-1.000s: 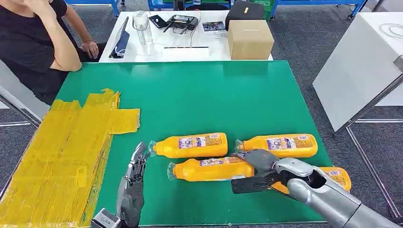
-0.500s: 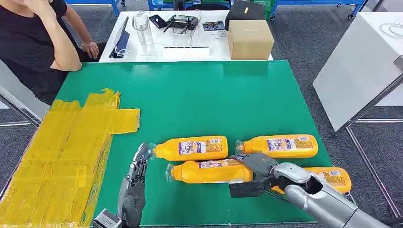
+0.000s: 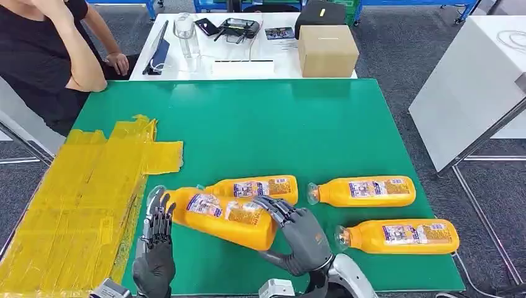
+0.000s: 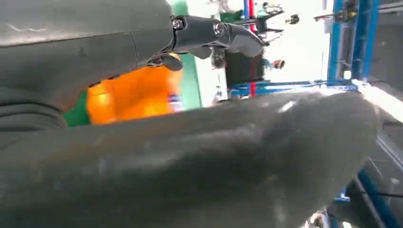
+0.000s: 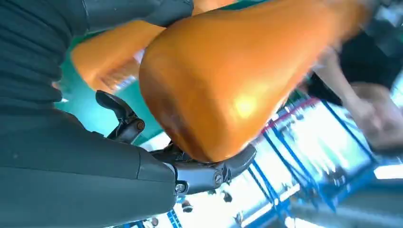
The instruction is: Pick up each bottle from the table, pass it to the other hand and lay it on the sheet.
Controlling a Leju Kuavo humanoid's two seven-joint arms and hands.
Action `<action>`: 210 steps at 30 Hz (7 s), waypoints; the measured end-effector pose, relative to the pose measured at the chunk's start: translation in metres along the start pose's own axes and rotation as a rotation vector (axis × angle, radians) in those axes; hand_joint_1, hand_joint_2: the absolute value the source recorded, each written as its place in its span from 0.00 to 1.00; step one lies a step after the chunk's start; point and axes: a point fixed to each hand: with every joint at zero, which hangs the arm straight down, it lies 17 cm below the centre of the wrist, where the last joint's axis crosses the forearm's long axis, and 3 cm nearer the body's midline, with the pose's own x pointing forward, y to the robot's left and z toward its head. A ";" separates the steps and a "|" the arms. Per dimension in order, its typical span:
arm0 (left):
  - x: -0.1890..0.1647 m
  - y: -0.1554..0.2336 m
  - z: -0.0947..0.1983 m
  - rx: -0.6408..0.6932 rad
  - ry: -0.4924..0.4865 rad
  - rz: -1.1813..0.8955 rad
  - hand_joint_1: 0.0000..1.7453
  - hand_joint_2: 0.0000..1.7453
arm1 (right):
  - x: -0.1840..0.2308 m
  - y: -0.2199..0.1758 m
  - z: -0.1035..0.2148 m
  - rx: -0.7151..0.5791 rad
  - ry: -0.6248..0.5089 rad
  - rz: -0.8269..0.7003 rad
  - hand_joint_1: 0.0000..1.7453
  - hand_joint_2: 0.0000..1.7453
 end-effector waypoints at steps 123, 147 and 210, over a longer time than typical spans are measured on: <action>-0.032 0.034 0.026 0.087 0.143 0.924 0.00 1.00 | 0.077 0.127 -0.007 0.105 -0.262 0.246 1.00 1.00; -0.037 0.031 0.020 0.077 0.144 0.929 0.00 1.00 | 0.036 0.186 0.028 0.304 -0.205 0.275 1.00 1.00; -0.014 0.234 -0.006 0.007 0.167 -1.399 1.00 1.00 | -0.001 -0.074 0.021 -0.269 -0.054 -0.088 0.00 1.00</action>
